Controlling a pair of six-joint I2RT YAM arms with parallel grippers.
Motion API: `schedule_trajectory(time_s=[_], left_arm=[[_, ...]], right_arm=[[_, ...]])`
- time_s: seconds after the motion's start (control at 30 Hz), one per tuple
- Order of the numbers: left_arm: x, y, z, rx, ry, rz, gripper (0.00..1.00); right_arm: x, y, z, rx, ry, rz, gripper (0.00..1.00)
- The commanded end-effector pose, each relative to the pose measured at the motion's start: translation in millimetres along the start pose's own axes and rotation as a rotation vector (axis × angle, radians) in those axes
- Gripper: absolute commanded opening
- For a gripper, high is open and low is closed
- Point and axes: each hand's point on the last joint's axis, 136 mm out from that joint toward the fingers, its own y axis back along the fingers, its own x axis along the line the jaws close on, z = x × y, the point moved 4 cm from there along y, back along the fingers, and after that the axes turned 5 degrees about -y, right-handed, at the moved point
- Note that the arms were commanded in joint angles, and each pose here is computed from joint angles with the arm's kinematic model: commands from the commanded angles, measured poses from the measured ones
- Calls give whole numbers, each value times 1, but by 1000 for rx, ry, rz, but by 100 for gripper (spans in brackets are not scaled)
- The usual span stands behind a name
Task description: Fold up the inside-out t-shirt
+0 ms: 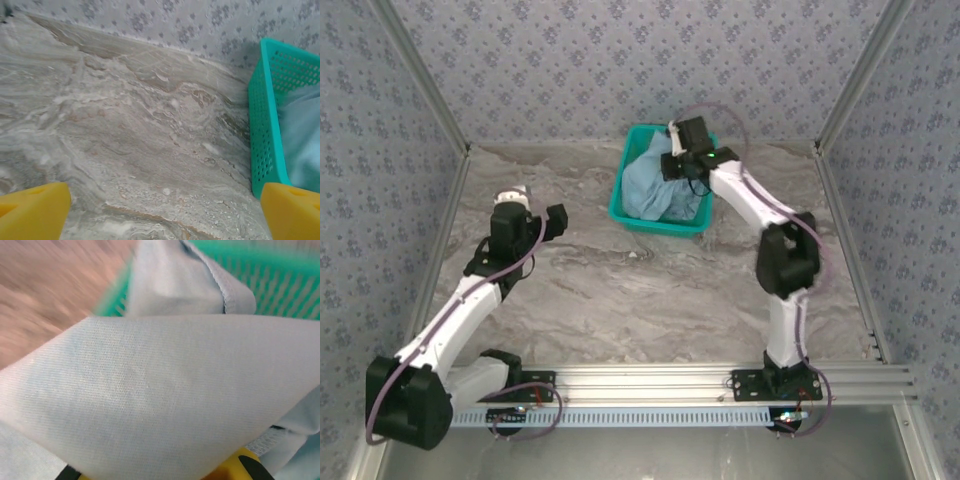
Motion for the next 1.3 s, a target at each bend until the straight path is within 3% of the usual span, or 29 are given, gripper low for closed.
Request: schedule_trajectory(time_s=[0.0,0.1,0.2,0.4,0.5,0.53,0.6,0.63,0.67,0.77,0.9,1.07,1.13,1.27], left_arm=[[27,21,2,-75,78,122,98],[52,38,6,-148,173,199,98],[75,57,10,-208,252,278,98],[96,103,25,-309,279,430,98],[105,124,31,-362,292,498,98],[104,125,33,-371,291,487,98],[98,121,36,-365,288,438,98],[93,114,36,-344,282,404,98],[85,105,36,-312,266,352,97],[56,70,30,-183,233,168,97],[11,22,13,-34,166,-41,97],[-27,-24,-18,182,-30,-38,98],[-22,-33,-32,223,-47,13,98],[-21,-35,-36,200,-41,14,98]], right_arm=[[100,112,62,-354,126,289,0],[152,141,45,-366,199,393,0],[176,136,29,-313,202,433,0],[206,76,-9,-134,168,508,0],[218,38,-39,5,173,552,5],[222,26,-50,73,189,562,11],[219,13,-65,170,251,511,35],[214,13,-70,191,294,480,55],[200,14,-71,189,311,419,72],[149,36,-57,123,258,319,83],[54,63,-49,25,95,111,86],[-85,60,-62,61,-59,-366,88],[-110,43,-71,102,-106,-414,88],[-118,-6,-83,185,-161,-382,88]])
